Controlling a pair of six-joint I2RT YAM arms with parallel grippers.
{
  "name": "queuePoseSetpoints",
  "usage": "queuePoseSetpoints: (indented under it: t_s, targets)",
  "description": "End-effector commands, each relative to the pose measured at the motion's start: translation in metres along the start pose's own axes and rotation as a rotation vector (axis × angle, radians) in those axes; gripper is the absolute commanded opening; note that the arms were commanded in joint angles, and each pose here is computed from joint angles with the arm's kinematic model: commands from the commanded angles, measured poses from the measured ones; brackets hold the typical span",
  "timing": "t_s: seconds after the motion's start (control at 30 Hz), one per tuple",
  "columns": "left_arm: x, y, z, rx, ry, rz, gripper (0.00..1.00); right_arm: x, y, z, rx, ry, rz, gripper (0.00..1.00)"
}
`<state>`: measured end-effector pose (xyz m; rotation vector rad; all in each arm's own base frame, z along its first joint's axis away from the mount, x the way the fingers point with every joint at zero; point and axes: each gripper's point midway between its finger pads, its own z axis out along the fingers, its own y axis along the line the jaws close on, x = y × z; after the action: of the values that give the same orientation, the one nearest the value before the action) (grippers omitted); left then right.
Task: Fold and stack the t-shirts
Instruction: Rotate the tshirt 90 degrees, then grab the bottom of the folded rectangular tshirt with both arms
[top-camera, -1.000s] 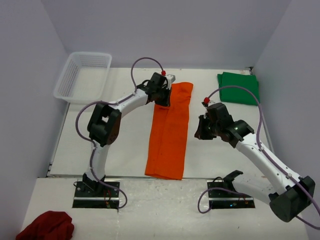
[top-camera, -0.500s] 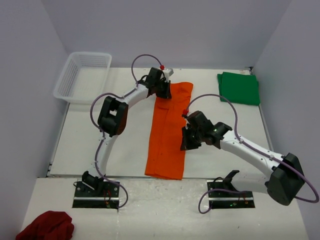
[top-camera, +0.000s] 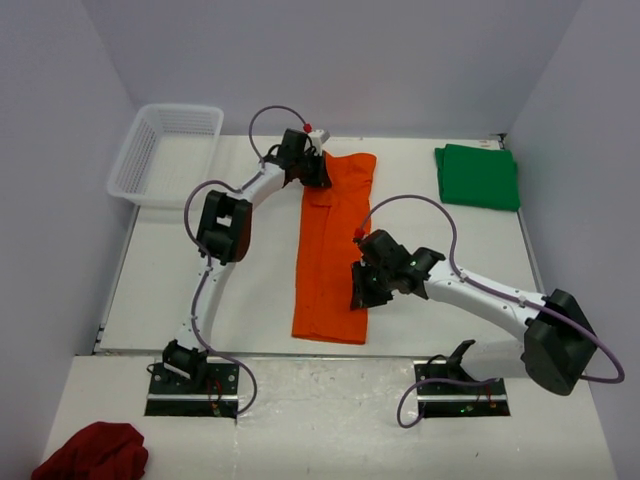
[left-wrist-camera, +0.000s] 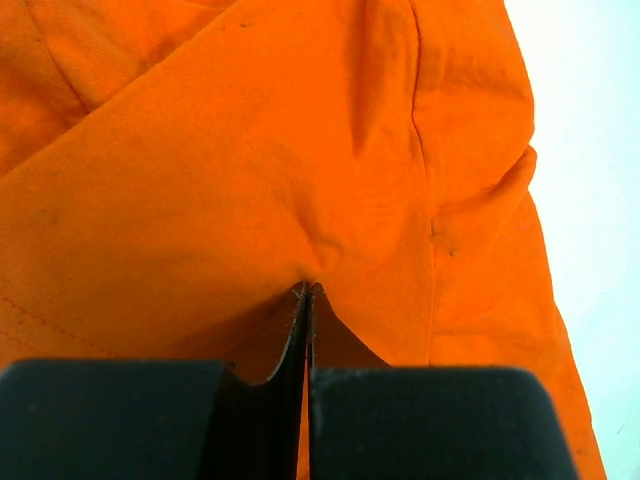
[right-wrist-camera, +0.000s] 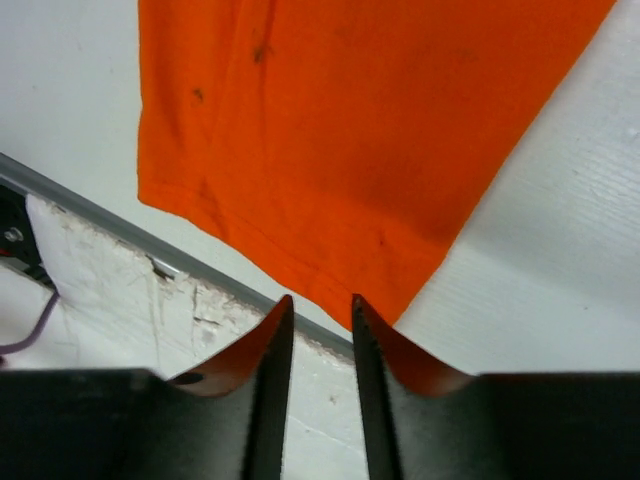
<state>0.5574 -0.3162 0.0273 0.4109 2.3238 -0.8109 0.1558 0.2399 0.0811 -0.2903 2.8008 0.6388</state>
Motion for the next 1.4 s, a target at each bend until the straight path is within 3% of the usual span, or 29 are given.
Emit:
queuePoseSetpoints:
  t_s: [0.0,0.07,0.37,0.67,0.9,1.07,1.2,1.3,1.37]
  targets:
    - [-0.023,0.025,-0.009,-0.008,-0.053,-0.017,0.0,0.002,-0.006,0.0,0.015,-0.035,0.039,0.34]
    - [-0.027,0.027,-0.009,-0.006,-0.061,-0.016,0.0,0.007,-0.009,0.003,0.024,-0.023,0.053,0.42]
    - [-0.042,0.027,-0.026,-0.007,-0.092,-0.008,0.0,0.022,-0.032,0.013,0.096,-0.041,0.151,0.48]
    - [-0.076,-0.012,-0.059,0.09,-0.157,0.033,0.19,0.022,-0.037,0.036,0.111,-0.04,0.203,0.47]
    - [-0.082,-0.038,-0.086,0.097,-0.169,0.052,0.24,0.028,-0.038,0.048,0.098,-0.029,0.244,0.38]
    - [-0.082,-0.034,-0.121,-0.061,-0.179,-0.016,0.25,0.038,-0.046,0.05,0.098,-0.031,0.274,0.3]
    - [-0.028,-0.001,-0.142,-0.304,-0.069,-0.186,0.23,0.047,-0.05,0.049,0.09,-0.029,0.294,0.08]
    - [-0.006,0.003,-0.175,-0.48,-0.078,-0.218,0.23,0.046,-0.049,0.044,0.07,-0.052,0.29,0.02]
    - [0.029,0.001,-0.195,-0.547,-0.052,-0.251,0.24,0.044,-0.048,0.039,0.066,-0.071,0.289,0.0]
